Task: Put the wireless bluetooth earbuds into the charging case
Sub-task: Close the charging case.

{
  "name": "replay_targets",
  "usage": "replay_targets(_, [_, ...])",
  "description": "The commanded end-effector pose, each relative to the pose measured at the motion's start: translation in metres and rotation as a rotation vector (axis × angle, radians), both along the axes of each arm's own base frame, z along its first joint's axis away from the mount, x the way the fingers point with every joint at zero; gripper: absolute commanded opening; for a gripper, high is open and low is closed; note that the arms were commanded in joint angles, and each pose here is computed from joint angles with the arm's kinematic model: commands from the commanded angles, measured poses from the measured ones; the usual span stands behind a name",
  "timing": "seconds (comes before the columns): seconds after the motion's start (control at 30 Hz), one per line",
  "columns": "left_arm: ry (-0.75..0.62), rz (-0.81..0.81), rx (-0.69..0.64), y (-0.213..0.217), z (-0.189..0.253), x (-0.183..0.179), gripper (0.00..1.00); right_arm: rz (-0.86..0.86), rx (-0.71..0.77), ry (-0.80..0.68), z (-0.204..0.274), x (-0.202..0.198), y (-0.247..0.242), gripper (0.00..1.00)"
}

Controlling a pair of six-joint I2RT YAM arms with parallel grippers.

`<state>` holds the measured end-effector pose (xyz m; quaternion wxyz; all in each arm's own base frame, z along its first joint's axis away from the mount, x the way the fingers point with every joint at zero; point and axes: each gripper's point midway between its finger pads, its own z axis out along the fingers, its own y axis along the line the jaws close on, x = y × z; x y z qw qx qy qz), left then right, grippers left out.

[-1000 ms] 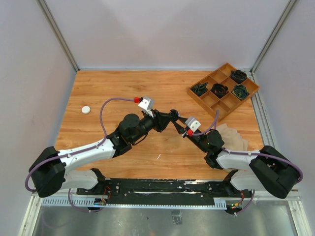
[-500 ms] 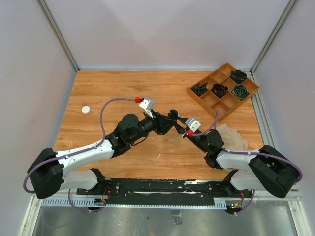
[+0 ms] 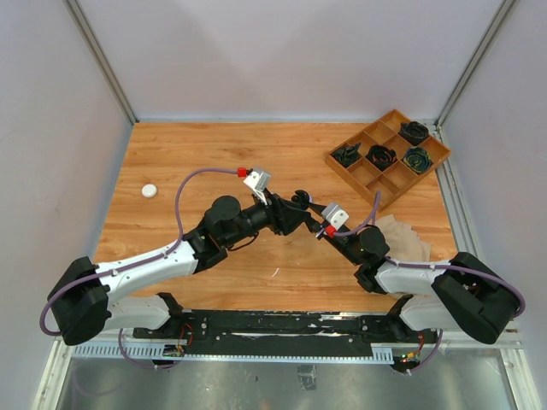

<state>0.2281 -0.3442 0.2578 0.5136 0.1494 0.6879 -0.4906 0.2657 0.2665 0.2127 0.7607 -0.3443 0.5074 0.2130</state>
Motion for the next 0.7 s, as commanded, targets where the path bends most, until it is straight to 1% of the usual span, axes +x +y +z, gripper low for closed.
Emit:
replay_targets(0.0, [-0.025, -0.03, -0.022, -0.006, 0.02, -0.004, 0.55, 0.019, 0.032, -0.022, 0.007, -0.006, 0.002, 0.12])
replay_targets(0.1, [-0.038, -0.012, 0.008, -0.002, 0.023, -0.002, 0.56, 0.018, 0.029, -0.012, 0.003, -0.006, 0.002, 0.12])
replay_targets(0.23, [-0.065, 0.036, 0.052, 0.011, 0.026, 0.004, 0.62, 0.021, 0.028, -0.008, 0.002, -0.007, 0.002, 0.12])
replay_targets(0.33, [-0.065, 0.049, 0.072, 0.024, 0.026, 0.011, 0.64, 0.038, 0.021, -0.004, 0.001, -0.008, 0.004, 0.12])
replay_targets(0.47, [-0.039, 0.029, 0.085, 0.04, 0.021, 0.02, 0.67, 0.079, 0.007, 0.011, -0.001, -0.012, 0.009, 0.12])
replay_targets(0.67, [-0.031, -0.031, 0.077, 0.057, 0.024, 0.026, 0.74, 0.147, -0.012, 0.05, -0.002, -0.015, 0.016, 0.11])
